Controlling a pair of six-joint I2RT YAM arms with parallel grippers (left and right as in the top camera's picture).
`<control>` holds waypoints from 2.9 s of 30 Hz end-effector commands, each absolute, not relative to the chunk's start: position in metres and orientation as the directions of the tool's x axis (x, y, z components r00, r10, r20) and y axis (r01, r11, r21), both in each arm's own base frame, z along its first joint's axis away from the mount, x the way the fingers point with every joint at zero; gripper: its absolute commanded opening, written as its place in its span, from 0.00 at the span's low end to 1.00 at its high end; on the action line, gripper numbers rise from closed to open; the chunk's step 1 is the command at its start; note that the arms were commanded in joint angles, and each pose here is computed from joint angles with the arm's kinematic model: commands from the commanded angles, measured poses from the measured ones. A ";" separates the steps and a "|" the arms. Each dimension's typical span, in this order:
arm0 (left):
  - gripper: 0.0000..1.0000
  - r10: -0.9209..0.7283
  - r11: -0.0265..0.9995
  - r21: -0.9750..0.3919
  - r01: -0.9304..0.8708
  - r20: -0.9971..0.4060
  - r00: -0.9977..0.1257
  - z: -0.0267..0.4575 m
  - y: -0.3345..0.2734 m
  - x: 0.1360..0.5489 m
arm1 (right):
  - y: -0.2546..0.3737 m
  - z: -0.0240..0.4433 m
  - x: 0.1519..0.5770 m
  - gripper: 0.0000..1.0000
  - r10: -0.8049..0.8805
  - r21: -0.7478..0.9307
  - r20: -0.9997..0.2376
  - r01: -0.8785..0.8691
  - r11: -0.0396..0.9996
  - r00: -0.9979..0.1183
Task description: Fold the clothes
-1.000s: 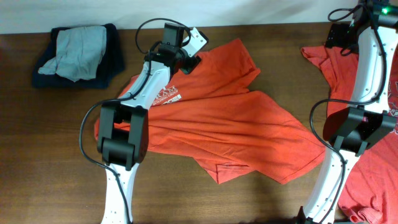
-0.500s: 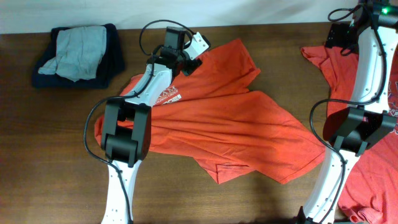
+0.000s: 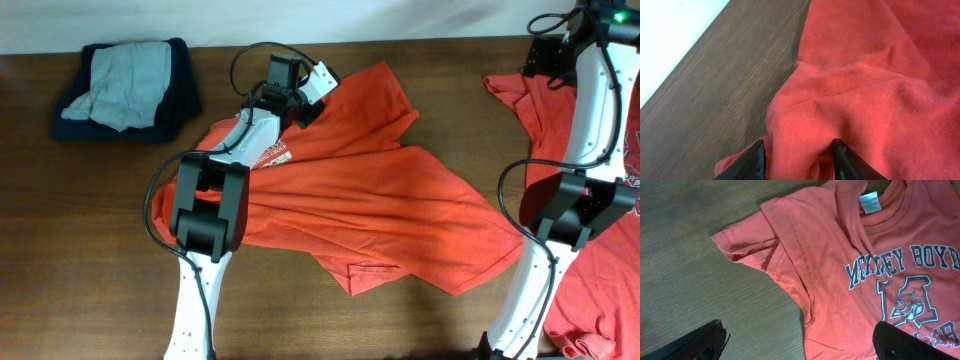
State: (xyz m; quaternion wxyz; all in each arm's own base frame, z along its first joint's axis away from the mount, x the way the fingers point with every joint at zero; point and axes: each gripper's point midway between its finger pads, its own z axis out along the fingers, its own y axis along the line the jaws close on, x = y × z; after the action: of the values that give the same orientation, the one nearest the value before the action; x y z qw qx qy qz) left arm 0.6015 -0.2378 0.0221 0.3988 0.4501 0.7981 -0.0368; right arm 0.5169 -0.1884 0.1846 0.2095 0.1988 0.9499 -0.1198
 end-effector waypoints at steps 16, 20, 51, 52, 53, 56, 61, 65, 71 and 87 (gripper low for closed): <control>0.00 0.595 0.691 0.298 0.659 -0.752 -0.284 0.043 -0.229 0.626 | -0.190 0.195 0.516 0.99 0.339 -0.139 -0.468 0.447 0.884 -0.816; 0.00 0.568 0.738 0.307 0.601 -0.764 -0.306 0.049 -0.214 0.637 | -0.190 0.195 0.516 0.99 0.339 -0.139 -0.468 0.447 0.884 -0.816; 0.99 0.299 0.951 0.242 0.195 -0.882 -0.365 0.102 -0.057 0.696 | -0.190 0.195 0.516 0.99 0.339 -0.139 -0.468 0.447 0.884 -0.816; 0.99 0.301 0.949 0.240 0.204 -0.884 -0.358 0.118 -0.063 0.696 | -0.190 0.195 0.516 0.99 0.339 -0.139 -0.468 0.447 0.884 -0.816; 0.99 0.297 0.949 0.231 0.216 -0.886 -0.357 0.131 -0.068 0.695 | -0.190 0.195 0.516 0.99 0.339 -0.139 -0.468 0.447 0.884 -0.816; 0.99 0.182 0.975 0.114 0.190 -0.903 -0.390 0.193 -0.079 0.683 | -0.190 0.195 0.516 0.99 0.339 -0.139 -0.468 0.447 0.884 -0.816; 0.99 0.041 0.991 -0.025 0.129 -0.873 -0.486 0.287 -0.074 0.629 | -0.190 0.195 0.516 0.99 0.339 -0.139 -0.468 0.447 0.884 -0.816; 0.99 0.043 0.992 -0.024 0.128 -0.866 -0.498 0.347 -0.068 0.576 | -0.190 0.195 0.516 0.99 0.339 -0.139 -0.468 0.447 0.884 -0.816; 0.99 0.051 0.992 -0.020 0.127 -0.845 -0.533 0.372 -0.063 0.532 | -0.189 0.200 0.527 0.99 0.333 -0.111 -0.506 0.443 0.890 -0.796; 0.99 0.059 0.992 -0.022 0.125 -0.793 -0.606 0.354 -0.061 0.519 | -0.040 0.174 0.474 0.41 0.191 0.365 -0.136 0.130 0.922 -0.972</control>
State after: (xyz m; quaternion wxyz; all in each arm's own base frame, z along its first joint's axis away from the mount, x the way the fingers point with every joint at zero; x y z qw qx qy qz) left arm 0.5193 -0.0632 0.3549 0.4425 0.0570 0.8942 -0.0359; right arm 0.4743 -0.0851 0.1663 0.0894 0.1416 0.9774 0.1288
